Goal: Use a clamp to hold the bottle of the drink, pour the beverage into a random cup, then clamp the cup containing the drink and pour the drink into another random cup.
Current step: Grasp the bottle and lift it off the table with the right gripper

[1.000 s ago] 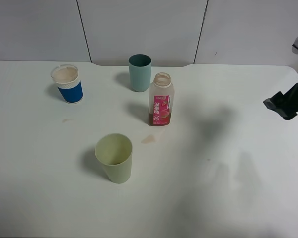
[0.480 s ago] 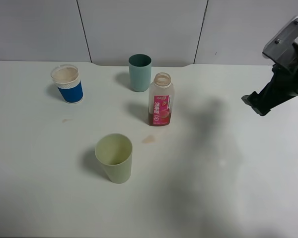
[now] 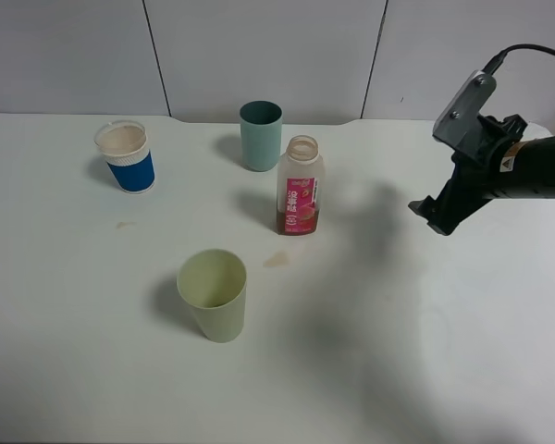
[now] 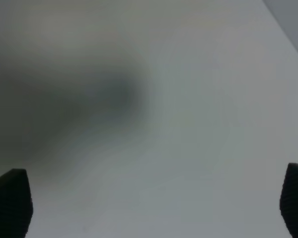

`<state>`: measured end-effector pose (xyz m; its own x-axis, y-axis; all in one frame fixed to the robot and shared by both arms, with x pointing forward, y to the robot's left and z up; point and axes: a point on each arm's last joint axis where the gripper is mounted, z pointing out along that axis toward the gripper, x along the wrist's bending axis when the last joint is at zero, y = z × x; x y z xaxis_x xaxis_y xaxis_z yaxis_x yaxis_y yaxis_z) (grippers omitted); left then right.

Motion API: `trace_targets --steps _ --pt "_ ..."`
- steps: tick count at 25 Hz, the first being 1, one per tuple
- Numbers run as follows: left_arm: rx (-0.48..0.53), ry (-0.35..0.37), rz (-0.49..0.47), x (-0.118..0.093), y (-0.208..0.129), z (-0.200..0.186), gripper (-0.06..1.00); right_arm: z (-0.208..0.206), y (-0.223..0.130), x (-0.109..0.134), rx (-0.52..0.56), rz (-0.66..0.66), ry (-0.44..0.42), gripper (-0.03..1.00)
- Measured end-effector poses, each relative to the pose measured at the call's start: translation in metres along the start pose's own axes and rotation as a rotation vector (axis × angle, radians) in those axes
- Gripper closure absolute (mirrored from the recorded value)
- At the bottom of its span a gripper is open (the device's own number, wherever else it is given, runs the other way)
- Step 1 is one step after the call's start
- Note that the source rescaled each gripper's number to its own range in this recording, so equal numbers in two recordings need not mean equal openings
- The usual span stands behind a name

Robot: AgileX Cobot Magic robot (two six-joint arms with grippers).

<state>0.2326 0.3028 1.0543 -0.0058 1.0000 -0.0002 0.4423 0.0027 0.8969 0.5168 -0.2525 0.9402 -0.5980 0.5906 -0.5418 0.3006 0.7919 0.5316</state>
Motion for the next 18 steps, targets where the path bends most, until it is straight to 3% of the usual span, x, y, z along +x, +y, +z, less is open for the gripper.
trace_targets --steps 9,18 --pt "0.000 0.000 0.000 0.000 0.000 0.000 -0.06 0.018 0.003 0.017 -0.033 -0.072 0.054 -0.03" --pt "0.000 -0.001 -0.001 0.000 0.000 0.000 -0.06 0.017 0.011 0.020 -0.111 0.070 0.076 -0.03"
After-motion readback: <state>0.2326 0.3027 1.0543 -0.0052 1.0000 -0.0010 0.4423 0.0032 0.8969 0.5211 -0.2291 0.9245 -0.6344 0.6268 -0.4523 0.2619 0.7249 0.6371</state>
